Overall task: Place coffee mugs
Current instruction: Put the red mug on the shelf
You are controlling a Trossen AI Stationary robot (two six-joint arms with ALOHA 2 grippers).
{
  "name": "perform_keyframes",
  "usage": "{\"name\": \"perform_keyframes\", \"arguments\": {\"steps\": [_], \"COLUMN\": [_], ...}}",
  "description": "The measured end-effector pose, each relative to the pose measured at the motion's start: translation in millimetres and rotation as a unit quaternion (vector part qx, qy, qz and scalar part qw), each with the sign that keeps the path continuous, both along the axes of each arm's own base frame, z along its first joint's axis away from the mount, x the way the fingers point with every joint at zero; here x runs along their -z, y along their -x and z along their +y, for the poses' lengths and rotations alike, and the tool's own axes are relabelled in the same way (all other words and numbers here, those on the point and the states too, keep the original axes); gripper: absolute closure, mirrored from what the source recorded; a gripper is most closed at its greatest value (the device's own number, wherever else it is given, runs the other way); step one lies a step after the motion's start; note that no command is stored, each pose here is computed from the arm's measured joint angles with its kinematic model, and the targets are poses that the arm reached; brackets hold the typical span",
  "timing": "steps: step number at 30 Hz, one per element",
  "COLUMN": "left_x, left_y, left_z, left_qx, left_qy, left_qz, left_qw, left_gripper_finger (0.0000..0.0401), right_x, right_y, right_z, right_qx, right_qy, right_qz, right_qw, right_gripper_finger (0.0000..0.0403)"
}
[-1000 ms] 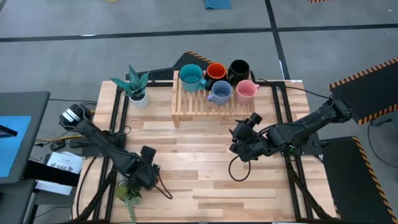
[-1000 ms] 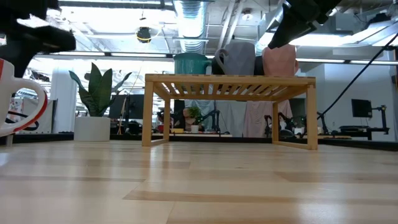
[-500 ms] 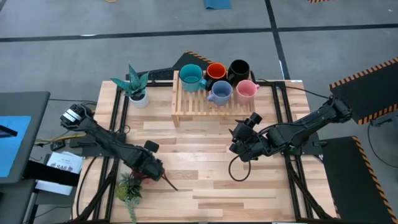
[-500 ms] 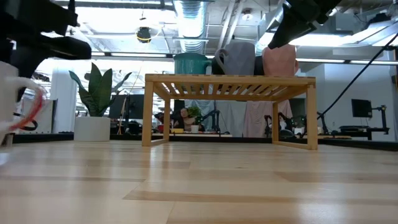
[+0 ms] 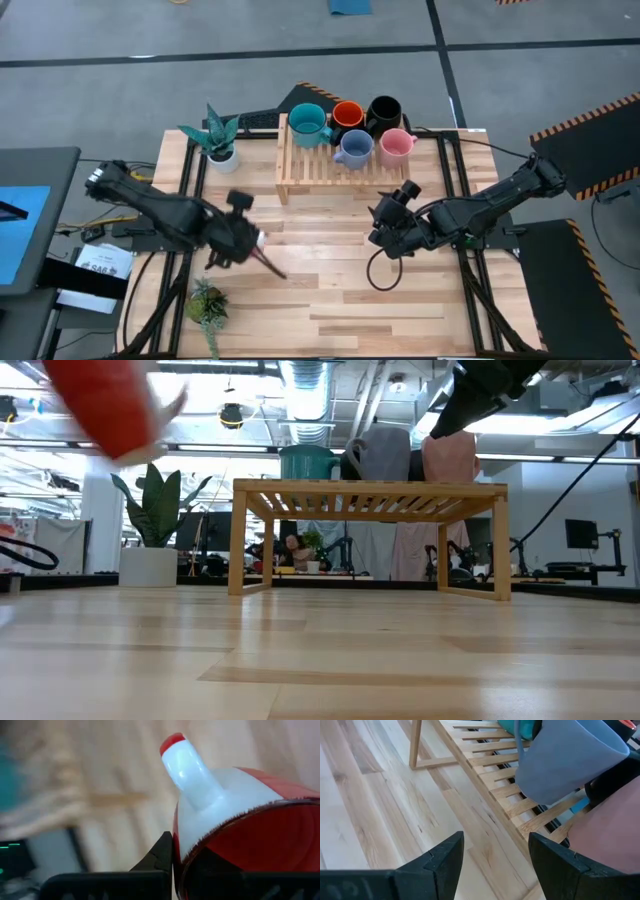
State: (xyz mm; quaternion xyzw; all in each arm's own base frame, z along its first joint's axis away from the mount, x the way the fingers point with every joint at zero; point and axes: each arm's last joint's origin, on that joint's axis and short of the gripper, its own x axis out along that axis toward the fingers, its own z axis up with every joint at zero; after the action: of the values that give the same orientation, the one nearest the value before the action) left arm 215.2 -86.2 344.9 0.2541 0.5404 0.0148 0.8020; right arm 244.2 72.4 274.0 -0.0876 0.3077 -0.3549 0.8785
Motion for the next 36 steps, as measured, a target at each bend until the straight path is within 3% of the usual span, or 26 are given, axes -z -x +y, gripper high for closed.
{"name": "perform_keyframes", "arguments": {"steps": [6,12,25,30,36], "left_x": [-65.1,-90.7,-63.4,-53.0,-51.9], "left_y": [-13.0,-41.5,-129.9,-143.0,-141.8], "left_z": [25.4,69.1,159.1,175.8,182.9], "left_qx": [0.018,0.037,0.037,0.036,0.044], "left_qy": [-0.048,-0.105,-0.131,-0.132,-0.113], "left_qz": [-0.095,-0.109,0.005,0.026,0.024], "left_qw": [0.994,0.988,0.991,0.99,0.992], "left_gripper_finger": [0.0399,0.04,0.0401,0.0401,0.0401], "right_x": [-0.1,-0.4,-0.2,0.4,0.4], "right_y": [-0.5,-1.2,-1.0,-0.9,-0.9], "right_z": [-1.1,-1.5,-1.4,-1.0,-1.0], "right_qx": [0.002,0.003,0.002,-0.004,-0.004], "right_qy": [-0.001,-0.002,-0.003,-0.012,-0.012], "right_qz": [-0.001,-0.004,-0.002,0.003,0.003], "right_qw": [1.0,1.0,1.0,1.0,1.0], "right_gripper_finger": [0.0154,0.0154,0.0154,0.0154,0.0154]}}
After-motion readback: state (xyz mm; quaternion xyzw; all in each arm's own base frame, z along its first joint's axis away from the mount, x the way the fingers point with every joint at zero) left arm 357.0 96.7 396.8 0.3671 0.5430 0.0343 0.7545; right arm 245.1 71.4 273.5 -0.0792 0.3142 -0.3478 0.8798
